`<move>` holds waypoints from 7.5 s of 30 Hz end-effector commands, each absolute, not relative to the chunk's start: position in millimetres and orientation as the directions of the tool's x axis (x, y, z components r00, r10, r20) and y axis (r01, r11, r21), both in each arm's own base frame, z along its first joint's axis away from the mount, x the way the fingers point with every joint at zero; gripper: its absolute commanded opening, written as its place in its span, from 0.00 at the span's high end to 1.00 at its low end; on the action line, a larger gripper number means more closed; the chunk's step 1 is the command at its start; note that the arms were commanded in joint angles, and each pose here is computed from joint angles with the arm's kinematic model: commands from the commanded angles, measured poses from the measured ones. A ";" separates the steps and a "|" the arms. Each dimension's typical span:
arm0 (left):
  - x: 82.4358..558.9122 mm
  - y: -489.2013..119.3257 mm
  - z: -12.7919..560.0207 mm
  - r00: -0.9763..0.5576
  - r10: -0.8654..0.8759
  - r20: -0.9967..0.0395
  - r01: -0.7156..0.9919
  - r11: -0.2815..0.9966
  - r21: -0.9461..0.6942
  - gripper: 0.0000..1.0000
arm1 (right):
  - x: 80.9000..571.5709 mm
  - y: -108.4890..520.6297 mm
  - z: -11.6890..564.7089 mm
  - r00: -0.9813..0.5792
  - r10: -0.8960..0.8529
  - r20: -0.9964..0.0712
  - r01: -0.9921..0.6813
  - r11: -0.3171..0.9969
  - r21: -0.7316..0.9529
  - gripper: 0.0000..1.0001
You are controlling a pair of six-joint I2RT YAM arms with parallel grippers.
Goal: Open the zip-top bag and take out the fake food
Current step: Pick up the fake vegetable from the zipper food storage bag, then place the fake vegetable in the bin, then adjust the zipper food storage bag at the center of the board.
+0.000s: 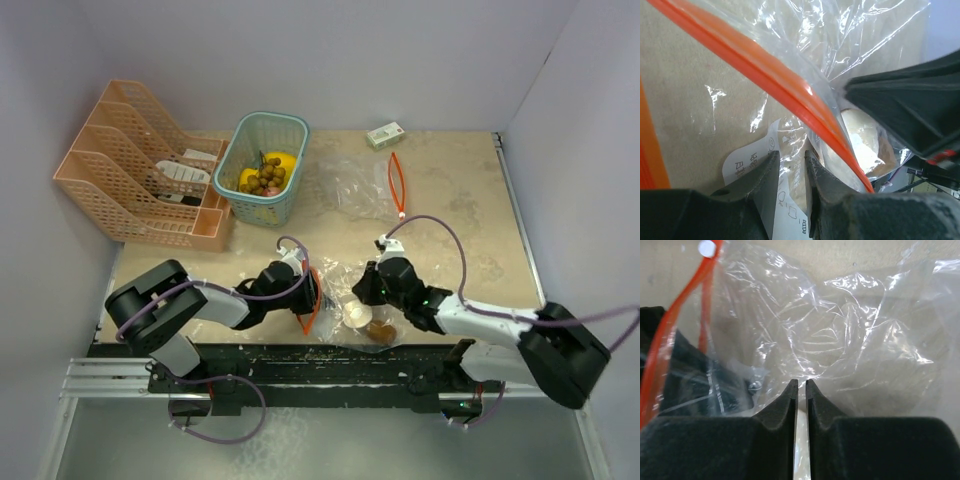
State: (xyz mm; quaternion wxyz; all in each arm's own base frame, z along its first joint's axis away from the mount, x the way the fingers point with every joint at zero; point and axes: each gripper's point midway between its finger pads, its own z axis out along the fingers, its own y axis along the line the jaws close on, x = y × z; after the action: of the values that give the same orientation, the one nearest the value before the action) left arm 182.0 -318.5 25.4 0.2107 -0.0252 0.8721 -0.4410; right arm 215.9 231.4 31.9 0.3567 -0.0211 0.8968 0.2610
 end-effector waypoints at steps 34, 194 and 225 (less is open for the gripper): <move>185.9 -338.9 54.3 -0.883 -0.265 -0.387 0.174 0.580 -0.796 0.67 | 159.8 215.2 13.9 -0.824 0.444 -0.352 0.065 0.692 0.719 1.00; 201.7 -329.4 49.2 -0.919 -0.186 -0.348 0.159 0.633 -0.758 0.71 | 246.9 149.4 115.8 -0.672 0.360 -0.647 0.050 0.894 0.445 1.00; 205.9 -302.2 39.5 -0.909 -0.146 -0.391 0.137 0.781 -0.610 0.86 | 237.2 135.0 85.5 -0.684 0.338 -0.646 0.084 0.917 0.391 1.00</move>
State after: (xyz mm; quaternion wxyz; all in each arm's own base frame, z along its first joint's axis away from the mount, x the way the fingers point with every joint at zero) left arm 197.2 -309.7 28.6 0.1860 -0.0046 0.9173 -0.3521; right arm 235.4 141.4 83.8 0.3665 0.1187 0.9054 0.1783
